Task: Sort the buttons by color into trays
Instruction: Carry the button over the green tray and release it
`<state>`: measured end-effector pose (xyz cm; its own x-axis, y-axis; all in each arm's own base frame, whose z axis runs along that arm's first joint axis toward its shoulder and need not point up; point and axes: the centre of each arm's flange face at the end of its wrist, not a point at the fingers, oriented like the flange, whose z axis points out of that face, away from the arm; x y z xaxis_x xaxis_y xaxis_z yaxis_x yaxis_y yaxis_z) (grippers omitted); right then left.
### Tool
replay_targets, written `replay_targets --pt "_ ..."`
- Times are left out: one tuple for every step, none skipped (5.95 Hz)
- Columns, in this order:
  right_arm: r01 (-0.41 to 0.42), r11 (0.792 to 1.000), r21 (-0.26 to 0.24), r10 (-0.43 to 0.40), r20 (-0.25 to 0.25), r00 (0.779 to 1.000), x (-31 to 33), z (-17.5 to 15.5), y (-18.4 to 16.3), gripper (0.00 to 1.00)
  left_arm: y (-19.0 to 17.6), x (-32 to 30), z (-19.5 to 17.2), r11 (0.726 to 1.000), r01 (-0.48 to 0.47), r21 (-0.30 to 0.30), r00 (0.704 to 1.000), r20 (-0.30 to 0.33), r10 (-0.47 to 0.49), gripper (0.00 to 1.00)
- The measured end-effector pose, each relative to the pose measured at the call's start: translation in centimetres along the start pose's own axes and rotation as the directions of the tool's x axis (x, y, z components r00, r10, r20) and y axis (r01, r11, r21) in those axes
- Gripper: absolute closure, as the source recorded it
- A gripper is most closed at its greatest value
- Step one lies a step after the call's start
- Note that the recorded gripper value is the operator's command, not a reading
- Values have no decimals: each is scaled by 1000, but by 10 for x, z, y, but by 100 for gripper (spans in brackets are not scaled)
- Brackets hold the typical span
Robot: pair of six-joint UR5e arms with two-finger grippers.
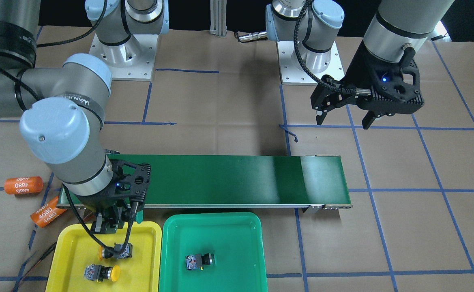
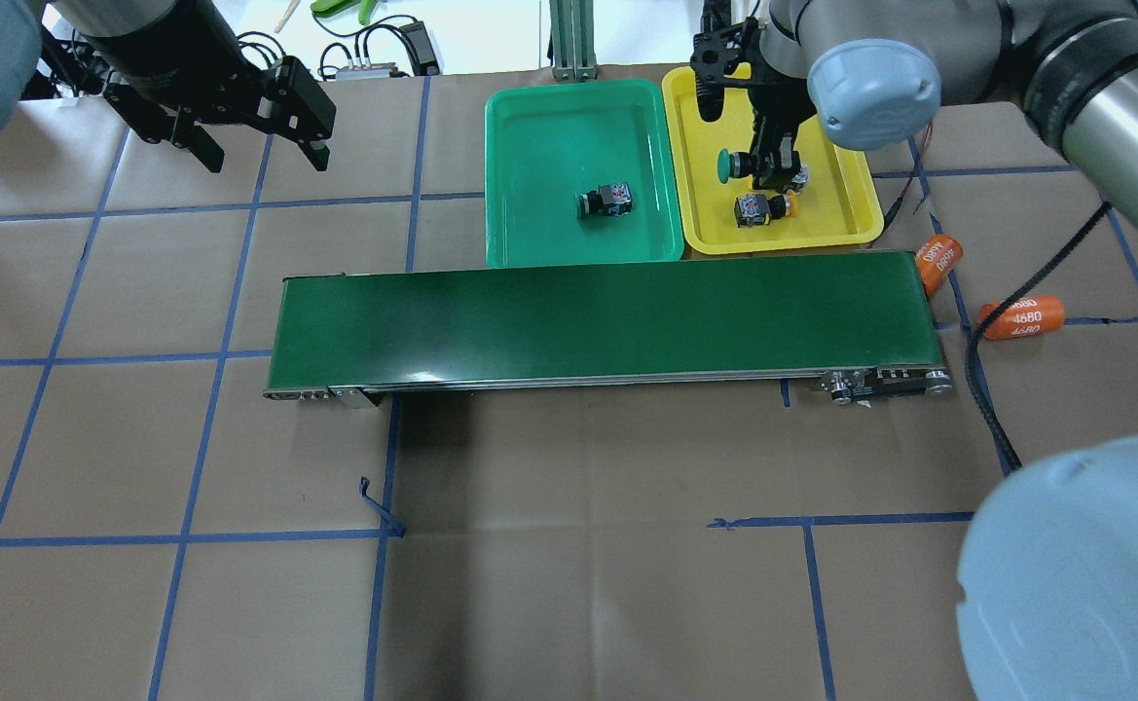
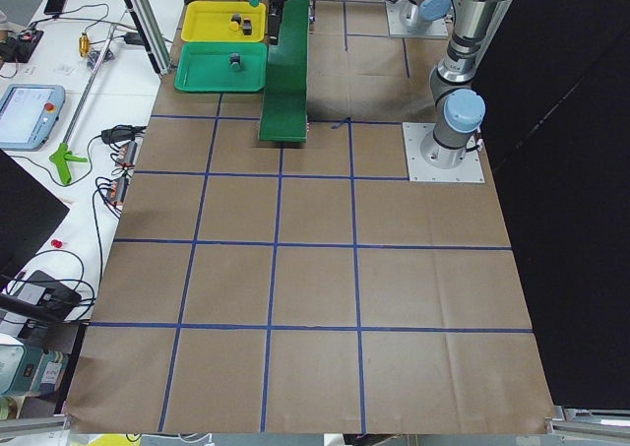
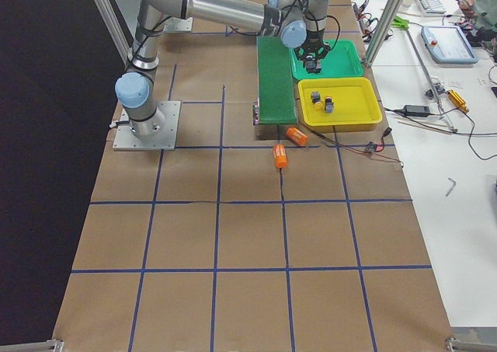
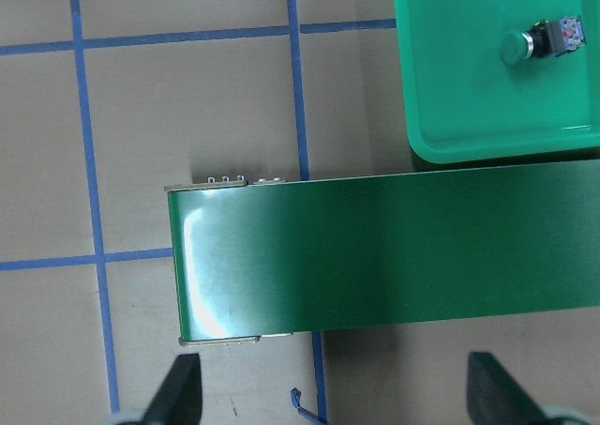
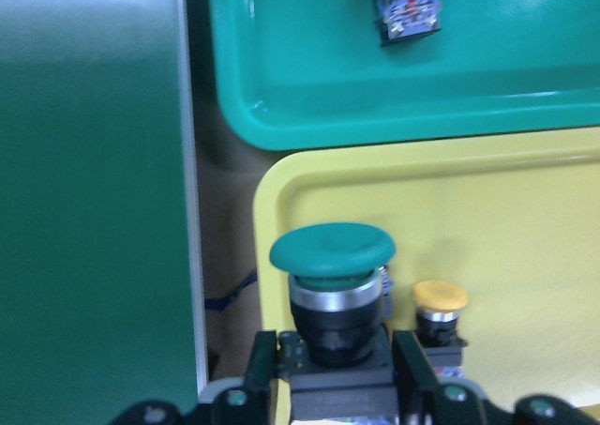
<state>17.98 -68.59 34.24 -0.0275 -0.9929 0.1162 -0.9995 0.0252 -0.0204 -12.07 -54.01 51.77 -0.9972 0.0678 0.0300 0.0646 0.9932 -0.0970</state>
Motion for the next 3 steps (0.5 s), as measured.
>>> replay_targets --pt "3 1000 28 -2 -16 1000 32 16 -20 89 0 0 0 1000 0 -1 1000 0 0 1" --pt "3 998 68 -1 -25 1000 56 37 -46 89 0 -1 0 1000 1 -1 1000 0 -1 1" --pt "6 994 112 -4 -22 1000 71 61 -70 76 0 -1 0 1000 1 -1 1000 0 -1 1"
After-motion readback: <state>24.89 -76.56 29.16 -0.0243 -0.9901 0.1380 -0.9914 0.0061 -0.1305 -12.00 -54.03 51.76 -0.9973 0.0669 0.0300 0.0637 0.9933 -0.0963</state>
